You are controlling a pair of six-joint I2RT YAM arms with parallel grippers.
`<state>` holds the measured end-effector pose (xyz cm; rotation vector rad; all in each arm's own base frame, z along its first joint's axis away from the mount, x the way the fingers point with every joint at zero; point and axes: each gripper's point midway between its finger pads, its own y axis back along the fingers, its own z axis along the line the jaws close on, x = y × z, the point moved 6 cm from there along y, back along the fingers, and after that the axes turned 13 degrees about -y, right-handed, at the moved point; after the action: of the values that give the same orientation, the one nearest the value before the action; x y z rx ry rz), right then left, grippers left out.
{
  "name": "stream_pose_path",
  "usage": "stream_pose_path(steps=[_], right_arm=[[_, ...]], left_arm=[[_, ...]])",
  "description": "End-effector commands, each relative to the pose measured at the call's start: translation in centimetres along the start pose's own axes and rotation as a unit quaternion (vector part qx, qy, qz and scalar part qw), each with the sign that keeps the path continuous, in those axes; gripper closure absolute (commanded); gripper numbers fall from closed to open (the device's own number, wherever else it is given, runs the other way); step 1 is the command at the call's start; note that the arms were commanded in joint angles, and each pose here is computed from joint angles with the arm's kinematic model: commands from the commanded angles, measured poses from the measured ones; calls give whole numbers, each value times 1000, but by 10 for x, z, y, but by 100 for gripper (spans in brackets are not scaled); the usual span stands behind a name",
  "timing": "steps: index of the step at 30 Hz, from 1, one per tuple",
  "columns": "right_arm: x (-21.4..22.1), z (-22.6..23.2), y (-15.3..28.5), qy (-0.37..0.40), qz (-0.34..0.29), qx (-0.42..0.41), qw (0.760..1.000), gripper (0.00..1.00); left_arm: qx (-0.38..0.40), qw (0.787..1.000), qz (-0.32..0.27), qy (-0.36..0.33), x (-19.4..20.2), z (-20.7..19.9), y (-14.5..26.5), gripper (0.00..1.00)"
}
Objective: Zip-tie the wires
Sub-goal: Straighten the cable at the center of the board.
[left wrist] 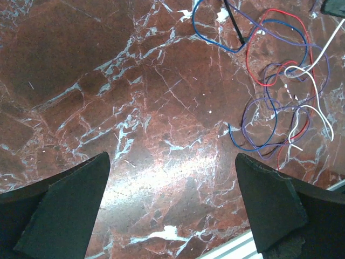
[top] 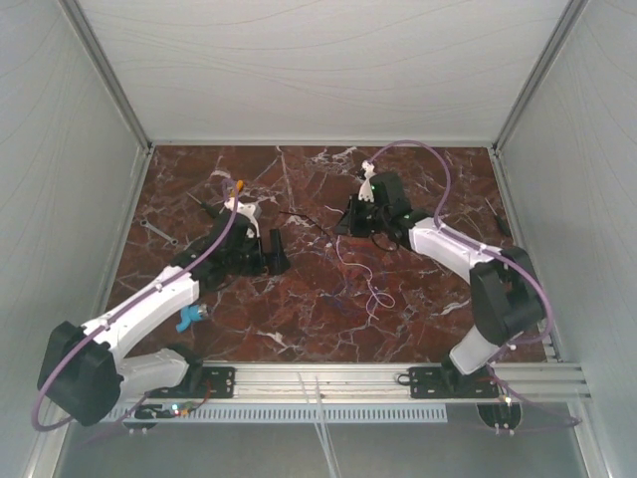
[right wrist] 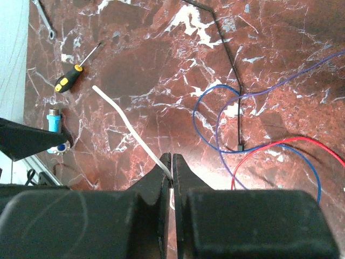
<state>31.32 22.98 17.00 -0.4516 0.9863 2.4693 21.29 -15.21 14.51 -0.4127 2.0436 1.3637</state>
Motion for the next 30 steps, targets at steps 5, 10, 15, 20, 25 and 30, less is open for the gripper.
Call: stream_pose_path(steps=[5,10,15,20,25,30], right_arm=[[-24,-9,-26,-15,-8,-4,1000,100],[-26,-23,-36,-25,-9,27,999,100],[-31,-42,-39,-40,-35,85,995,100],[-32,-51,-43,-53,-40,108,992,97],[-31,-58,-47,-66,-32,119,990,81],[-32,-55,-46,-78,-19,94,992,69]], left_arm=[[-7,999,-38,-6,-33,-5,-9,1],[-35,999,-33,1,-38,0,-18,2],[-75,997,-20,15,-45,6,-31,4],[-88,996,-8,24,-51,7,-43,5],[-105,994,3,25,-59,9,-60,6],[-118,993,11,27,-72,9,-80,7]])
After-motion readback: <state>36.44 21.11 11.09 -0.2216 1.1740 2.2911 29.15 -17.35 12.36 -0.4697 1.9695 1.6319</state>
